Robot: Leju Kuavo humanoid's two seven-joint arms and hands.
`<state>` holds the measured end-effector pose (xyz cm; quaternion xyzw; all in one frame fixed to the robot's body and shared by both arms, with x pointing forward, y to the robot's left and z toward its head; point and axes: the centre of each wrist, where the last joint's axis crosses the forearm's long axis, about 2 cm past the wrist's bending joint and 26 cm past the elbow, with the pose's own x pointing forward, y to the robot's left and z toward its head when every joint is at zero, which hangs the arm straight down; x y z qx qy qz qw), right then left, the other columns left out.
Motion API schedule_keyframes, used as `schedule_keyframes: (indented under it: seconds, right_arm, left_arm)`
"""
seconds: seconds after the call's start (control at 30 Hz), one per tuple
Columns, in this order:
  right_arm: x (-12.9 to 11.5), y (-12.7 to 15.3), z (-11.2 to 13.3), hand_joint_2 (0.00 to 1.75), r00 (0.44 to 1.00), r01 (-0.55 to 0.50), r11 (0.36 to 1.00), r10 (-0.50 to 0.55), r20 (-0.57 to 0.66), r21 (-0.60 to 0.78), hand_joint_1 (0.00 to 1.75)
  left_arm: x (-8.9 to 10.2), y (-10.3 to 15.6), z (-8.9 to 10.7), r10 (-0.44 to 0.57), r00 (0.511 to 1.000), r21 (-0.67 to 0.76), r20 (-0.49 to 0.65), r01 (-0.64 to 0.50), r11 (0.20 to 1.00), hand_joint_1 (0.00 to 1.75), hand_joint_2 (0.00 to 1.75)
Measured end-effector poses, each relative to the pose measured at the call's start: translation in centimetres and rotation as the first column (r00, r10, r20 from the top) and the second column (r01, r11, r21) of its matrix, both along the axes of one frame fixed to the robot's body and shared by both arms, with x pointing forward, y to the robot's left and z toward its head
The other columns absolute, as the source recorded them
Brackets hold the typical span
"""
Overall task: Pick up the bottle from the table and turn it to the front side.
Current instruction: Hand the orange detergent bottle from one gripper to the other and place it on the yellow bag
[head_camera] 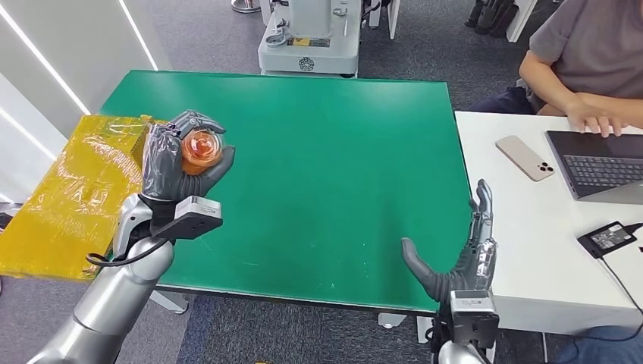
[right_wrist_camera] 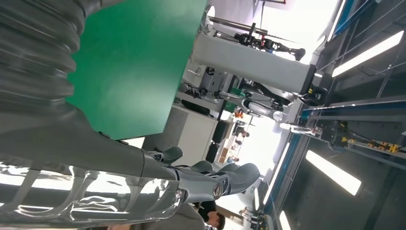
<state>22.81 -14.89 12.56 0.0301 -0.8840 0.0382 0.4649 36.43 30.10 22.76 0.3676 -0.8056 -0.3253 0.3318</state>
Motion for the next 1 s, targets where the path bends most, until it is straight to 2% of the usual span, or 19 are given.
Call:
schedule_keyframes:
  seconds: [0.13,0.23,0.57,0.8,1.0]
  right_arm:
    - [0.0,-0.1,0.0,1.75,1.000,-0.008,1.000,0.008,0.004,-0.007,0.00]
    - [-0.2,-0.2,0.0,1.75,1.000,-0.003,1.000,0.003,0.002,-0.008,0.00]
    - [-1.0,-0.6,0.2,1.75,1.000,0.017,1.000,-0.017,0.002,0.002,0.00]
    - [-1.2,-0.7,0.3,1.75,1.000,0.007,1.000,-0.007,0.004,0.002,0.00]
    - [-1.2,-0.7,0.3,1.75,1.000,0.004,1.000,-0.005,0.009,0.019,0.00]
  left_arm:
    - [1.0,0.9,0.1,0.028,0.999,0.120,-0.032,-0.024,0.993,1.75,1.75]
    - [1.9,1.9,-0.8,0.056,0.995,0.190,-0.082,-0.040,0.981,1.75,1.75]
    - [1.8,4.5,-7.9,0.183,0.966,0.402,-0.184,-0.096,0.911,1.75,1.75]
    - [1.7,5.5,-10.3,0.210,0.944,0.495,-0.255,-0.059,0.867,1.75,1.75]
    - [2.6,8.6,-11.3,0.224,0.911,0.601,-0.347,0.033,0.799,1.75,1.75]
